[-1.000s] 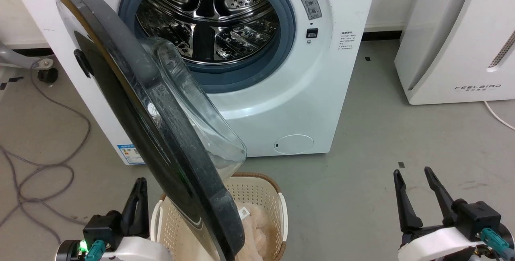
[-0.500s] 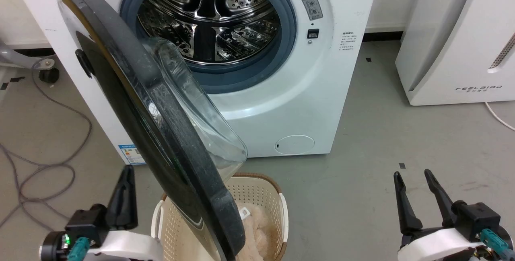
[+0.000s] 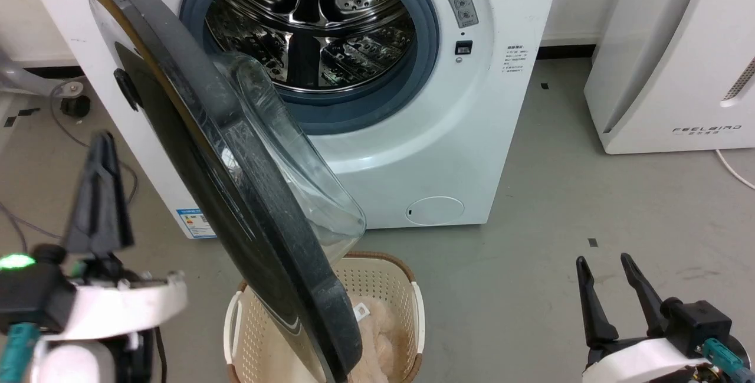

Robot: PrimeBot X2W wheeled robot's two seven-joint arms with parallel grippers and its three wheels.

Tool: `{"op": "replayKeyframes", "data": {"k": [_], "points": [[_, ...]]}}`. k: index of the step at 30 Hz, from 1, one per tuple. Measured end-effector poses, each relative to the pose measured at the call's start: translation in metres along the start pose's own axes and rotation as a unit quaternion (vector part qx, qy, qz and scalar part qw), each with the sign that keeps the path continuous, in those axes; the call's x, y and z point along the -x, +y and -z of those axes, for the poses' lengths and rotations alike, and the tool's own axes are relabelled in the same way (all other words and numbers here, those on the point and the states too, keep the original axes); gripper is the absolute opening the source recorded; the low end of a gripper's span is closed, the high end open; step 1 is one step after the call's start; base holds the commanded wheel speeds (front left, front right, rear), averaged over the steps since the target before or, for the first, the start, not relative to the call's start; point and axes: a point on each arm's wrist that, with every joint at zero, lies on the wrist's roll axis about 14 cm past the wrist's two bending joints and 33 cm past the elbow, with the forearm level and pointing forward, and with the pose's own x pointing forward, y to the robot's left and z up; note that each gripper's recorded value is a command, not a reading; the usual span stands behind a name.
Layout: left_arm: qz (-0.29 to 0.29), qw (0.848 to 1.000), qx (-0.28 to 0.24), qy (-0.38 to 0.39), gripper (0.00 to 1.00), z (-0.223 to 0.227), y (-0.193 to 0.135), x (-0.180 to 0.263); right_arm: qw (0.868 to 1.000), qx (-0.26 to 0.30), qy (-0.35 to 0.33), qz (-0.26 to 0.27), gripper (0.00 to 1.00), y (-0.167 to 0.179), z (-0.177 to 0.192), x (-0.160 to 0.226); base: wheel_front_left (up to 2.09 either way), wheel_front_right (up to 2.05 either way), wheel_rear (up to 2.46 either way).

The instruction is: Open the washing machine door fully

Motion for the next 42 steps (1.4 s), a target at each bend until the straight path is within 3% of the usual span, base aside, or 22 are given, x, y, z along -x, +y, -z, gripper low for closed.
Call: {"op": "replayKeyframes", "data": {"k": [9,17,26,27,32,38,42], "points": [[0.049,0.991,0.01,-0.125,0.0,-0.088,-0.027,-0.022,1.0,-0.001,0.006,0.004,1.0,-0.002,0.004,0.002,0.0,0.0,0.0],[0.166,0.967,0.096,-0.168,0.0,-0.139,-0.093,-0.011,1.0,-0.005,0.009,0.007,1.0,-0.004,0.006,0.003,0.0,0.0,0.0],[0.273,0.943,0.181,-0.053,0.0,-0.111,-0.157,0.026,1.0,-0.007,0.01,0.002,1.0,0.0,0.006,0.002,0.0,0.0,0.0],[0.299,0.932,0.207,0.003,0.0,-0.093,-0.176,0.044,1.0,-0.007,0.01,0.0,1.0,0.001,0.007,0.002,0.0,0.0,0.0],[0.332,0.902,0.247,0.12,0.0,-0.055,-0.204,0.083,1.0,-0.007,0.013,-0.002,1.0,0.002,0.008,0.003,0.0,0.0,0.0],[0.33,0.879,0.247,0.241,0.0,-0.007,-0.217,0.124,1.0,-0.007,0.018,-0.002,1.0,0.002,0.01,0.006,0.0,0.0,0.0],[0.316,0.881,0.223,0.274,0.0,0.018,-0.214,0.132,1.0,-0.009,0.02,-0.003,1.0,0.003,0.012,0.006,0.0,0.0,0.0]]}}
